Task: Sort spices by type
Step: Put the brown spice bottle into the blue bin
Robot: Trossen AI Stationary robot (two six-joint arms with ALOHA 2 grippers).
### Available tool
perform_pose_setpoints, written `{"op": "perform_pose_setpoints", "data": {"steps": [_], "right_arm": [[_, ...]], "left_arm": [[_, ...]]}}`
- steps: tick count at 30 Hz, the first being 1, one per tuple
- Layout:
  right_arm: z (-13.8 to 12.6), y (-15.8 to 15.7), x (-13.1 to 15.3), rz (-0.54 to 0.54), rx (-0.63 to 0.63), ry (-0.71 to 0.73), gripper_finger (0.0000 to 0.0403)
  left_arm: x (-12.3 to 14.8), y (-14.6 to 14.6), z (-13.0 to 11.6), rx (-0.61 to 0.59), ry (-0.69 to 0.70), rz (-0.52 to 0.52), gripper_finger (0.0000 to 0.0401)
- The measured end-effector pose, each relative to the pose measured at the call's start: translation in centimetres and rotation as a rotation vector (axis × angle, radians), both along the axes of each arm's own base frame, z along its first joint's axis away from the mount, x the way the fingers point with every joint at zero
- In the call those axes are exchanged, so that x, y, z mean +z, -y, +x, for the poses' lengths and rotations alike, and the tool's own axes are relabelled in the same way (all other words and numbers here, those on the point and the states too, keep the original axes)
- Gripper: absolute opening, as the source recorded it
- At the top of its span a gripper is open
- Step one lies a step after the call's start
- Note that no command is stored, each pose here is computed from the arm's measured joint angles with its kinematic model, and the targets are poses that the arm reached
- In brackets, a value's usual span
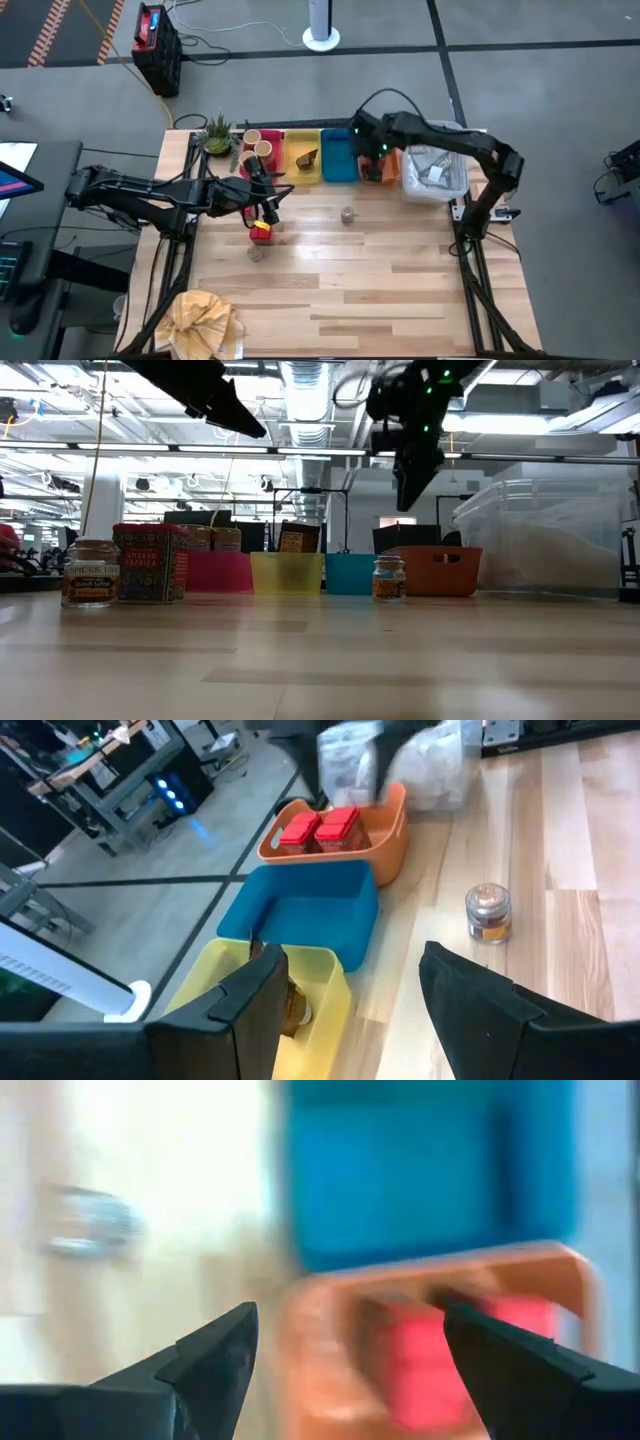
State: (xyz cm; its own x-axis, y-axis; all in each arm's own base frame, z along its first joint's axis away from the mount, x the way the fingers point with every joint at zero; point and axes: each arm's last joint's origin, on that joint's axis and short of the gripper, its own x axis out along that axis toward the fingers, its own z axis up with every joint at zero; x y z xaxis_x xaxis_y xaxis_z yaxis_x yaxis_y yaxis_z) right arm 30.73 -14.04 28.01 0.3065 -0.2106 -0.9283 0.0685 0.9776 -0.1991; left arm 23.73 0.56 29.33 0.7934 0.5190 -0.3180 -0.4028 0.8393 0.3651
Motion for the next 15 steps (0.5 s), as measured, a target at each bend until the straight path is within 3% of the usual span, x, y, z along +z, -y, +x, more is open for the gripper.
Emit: {"op": "perform_pose_setpoints", "data": {"steps": [10,15], "right_arm": [[3.3,-11.5,-4.0,0.077,0.312,-0.019,0.0332],[4.4,-12.9,-4.9,0.070,0.321,0.004,0.0326]], "left_arm": [[-0.4,0.2,-0.1,-0.015,-0.024,-0.039,0.0218],[-0.4,0.5,-0.1,-0.035,-0.027,-0.035,0.0218]]}}
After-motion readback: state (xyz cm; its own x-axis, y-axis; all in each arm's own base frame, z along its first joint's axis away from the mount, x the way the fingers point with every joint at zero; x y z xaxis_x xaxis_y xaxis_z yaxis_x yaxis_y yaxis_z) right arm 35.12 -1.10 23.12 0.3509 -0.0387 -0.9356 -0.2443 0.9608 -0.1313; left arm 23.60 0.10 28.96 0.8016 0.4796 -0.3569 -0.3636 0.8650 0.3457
